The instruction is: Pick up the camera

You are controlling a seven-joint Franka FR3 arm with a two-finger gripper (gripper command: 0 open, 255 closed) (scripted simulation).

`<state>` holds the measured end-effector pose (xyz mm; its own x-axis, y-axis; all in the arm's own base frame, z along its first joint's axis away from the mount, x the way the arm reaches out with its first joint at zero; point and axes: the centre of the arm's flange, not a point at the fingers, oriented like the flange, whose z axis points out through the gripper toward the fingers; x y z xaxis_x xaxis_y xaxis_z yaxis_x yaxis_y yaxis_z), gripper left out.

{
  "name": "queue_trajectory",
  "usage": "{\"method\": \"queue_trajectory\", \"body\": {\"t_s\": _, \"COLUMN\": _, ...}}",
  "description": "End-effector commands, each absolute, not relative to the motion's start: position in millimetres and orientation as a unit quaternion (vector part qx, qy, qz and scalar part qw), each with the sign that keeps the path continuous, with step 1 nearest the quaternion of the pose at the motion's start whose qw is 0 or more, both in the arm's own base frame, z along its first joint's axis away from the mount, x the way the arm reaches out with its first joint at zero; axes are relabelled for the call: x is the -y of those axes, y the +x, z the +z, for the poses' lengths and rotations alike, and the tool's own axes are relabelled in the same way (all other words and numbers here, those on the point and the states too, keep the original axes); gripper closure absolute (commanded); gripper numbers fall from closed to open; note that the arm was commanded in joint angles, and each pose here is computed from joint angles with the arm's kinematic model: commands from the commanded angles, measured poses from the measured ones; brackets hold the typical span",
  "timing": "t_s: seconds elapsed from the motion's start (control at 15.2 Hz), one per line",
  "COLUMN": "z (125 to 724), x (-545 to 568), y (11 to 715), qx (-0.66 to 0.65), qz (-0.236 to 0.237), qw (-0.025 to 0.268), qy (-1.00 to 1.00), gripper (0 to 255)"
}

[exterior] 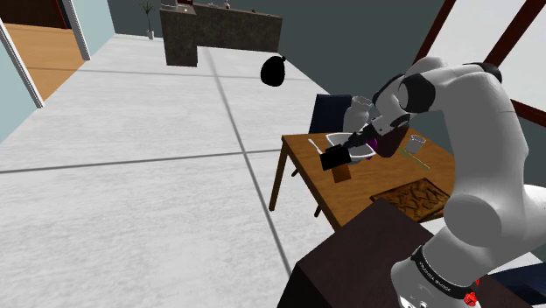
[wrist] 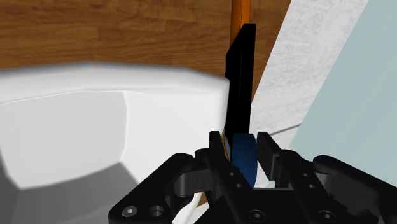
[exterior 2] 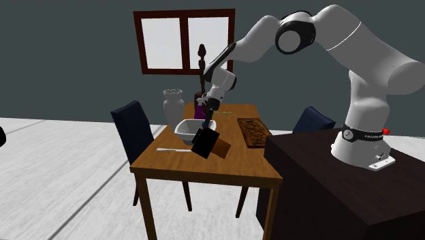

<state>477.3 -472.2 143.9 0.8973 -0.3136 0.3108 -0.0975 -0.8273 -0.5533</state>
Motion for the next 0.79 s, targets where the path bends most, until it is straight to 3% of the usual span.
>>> {"method": "queue_trajectory", "body": {"t_s": 0.0, "z": 143.7, "x": 472.4, "y": 477.5, "qx": -0.110, "qz": -0.198, "qw": 0.273, "qy": -0.935, "gripper": 255}}
{"method": "queue_trajectory", "body": {"t_s": 0.73, "z": 164.3, "x": 471.8, "y": 477.1, "qx": -0.110, "qz": -0.198, "qw": 0.272, "qy": -0.935, "gripper": 255}}
